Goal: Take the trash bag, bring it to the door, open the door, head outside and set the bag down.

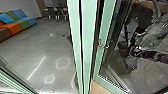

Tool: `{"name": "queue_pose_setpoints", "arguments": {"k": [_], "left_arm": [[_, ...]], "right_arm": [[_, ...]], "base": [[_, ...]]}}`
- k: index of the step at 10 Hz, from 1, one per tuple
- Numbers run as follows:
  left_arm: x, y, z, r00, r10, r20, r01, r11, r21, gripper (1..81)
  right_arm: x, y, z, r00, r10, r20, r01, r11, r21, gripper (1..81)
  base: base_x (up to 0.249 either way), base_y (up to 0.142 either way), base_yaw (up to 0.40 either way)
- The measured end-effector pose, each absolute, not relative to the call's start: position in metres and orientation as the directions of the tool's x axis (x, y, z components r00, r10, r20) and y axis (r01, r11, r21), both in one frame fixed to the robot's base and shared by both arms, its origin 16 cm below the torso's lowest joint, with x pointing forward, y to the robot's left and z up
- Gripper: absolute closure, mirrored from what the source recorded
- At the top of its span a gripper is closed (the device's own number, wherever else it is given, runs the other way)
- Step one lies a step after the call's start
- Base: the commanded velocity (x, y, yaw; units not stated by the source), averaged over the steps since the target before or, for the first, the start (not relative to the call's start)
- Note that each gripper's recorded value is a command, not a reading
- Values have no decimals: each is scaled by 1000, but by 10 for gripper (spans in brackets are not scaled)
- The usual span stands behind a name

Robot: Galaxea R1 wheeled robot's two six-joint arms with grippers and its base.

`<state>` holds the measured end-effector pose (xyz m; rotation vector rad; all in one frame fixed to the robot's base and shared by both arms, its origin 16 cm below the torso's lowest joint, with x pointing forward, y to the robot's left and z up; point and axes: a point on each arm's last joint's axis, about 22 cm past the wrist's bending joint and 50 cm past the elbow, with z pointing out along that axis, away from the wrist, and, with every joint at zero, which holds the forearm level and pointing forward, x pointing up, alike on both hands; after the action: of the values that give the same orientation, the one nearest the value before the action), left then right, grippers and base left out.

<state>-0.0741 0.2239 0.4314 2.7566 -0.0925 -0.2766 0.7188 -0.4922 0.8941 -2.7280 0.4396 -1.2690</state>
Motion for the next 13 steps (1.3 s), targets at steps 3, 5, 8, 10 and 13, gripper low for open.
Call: {"name": "queue_pose_setpoints", "arguments": {"k": [3,5,8,10,13], "left_arm": [[-75,224,432,978,-100,-181,-27,-930,366,811],[-75,224,432,978,-100,-181,-27,-930,365,811],[-75,224,432,978,-96,-183,-23,-931,365,811],[-74,224,431,979,-93,-184,-20,-931,364,811],[-75,219,432,978,-93,-185,-18,-929,369,811]], "right_arm": [[725,-513,909,586,-290,757,-241,-954,-179,10],[741,-507,926,565,-264,782,-225,-961,-162,10],[767,-495,946,533,-220,817,-193,-972,-136,10],[772,-499,938,530,-222,818,-204,-970,-131,10],[775,-513,921,525,-207,825,-212,-971,-108,10]], "base": [[0,0,0],[0,0,0],[0,0,0],[0,0,0],[0,0,0]]}}
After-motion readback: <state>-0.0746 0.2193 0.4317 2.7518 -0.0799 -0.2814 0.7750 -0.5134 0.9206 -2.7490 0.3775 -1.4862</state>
